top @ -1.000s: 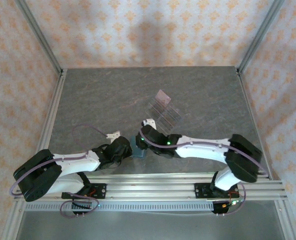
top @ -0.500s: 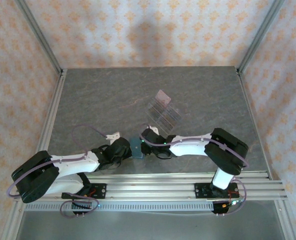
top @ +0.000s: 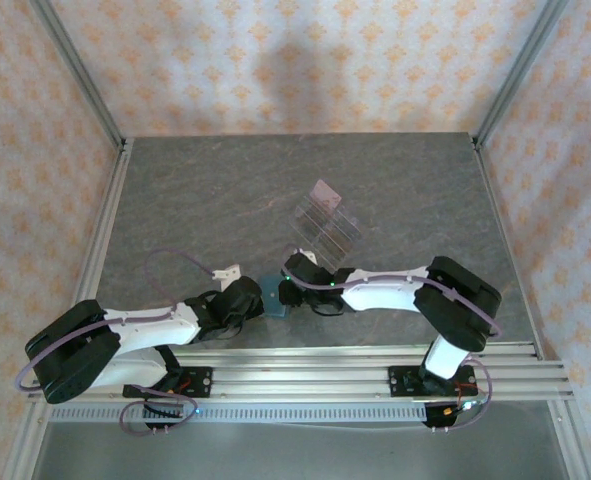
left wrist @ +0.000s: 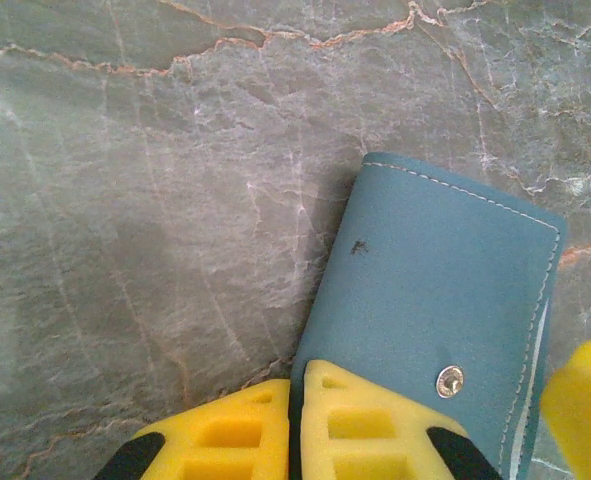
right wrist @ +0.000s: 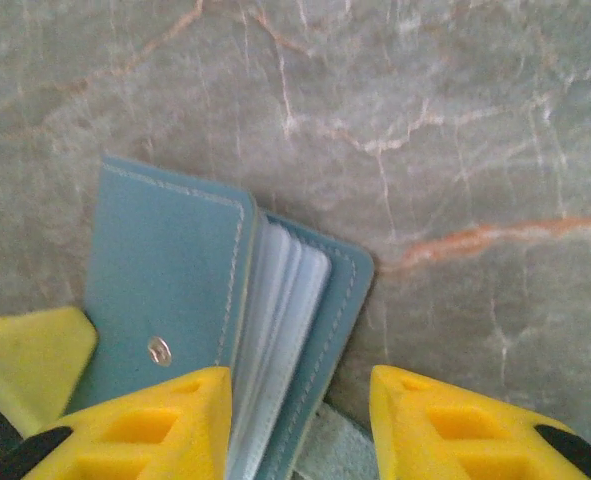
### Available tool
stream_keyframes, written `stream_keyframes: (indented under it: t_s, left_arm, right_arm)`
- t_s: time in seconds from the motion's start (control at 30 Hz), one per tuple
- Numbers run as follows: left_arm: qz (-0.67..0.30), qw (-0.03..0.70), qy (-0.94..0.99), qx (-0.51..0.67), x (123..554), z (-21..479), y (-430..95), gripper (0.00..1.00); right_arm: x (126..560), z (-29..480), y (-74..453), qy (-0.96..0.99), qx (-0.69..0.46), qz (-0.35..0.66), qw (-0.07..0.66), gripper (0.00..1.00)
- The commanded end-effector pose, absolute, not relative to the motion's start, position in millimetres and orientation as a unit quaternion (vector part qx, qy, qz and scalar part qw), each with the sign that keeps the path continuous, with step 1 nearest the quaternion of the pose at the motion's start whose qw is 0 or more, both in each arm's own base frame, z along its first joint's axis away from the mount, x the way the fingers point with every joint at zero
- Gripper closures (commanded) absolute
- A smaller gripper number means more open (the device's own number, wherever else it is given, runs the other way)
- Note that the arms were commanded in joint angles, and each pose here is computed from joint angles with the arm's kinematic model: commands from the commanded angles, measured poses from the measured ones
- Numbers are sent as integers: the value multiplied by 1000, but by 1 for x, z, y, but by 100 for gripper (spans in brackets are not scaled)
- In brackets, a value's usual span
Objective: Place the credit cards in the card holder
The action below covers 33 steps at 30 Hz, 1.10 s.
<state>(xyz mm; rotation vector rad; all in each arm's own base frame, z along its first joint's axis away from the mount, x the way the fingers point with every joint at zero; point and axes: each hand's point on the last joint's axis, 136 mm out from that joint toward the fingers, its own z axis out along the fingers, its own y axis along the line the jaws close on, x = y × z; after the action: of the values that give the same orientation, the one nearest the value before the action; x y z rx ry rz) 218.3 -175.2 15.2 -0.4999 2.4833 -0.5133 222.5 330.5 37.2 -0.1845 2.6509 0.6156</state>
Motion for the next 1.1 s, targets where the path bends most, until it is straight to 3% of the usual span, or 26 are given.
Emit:
stream_keyframes:
  t_s: [0.0, 0.73, 1.07]
  left_arm:
    - [-126, 240, 944, -187, 196, -15, -150, 91]
    - [-123, 238, 945, -189, 193, -22, -148, 90]
    - [-126, 234, 946, -188, 194, -26, -152, 90]
  right_arm:
    - [238, 47, 335, 945, -61, 237, 216, 58]
    - [250, 43, 371, 937, -106, 262, 206, 56]
    - [248, 64, 367, 928, -108, 276, 225, 57]
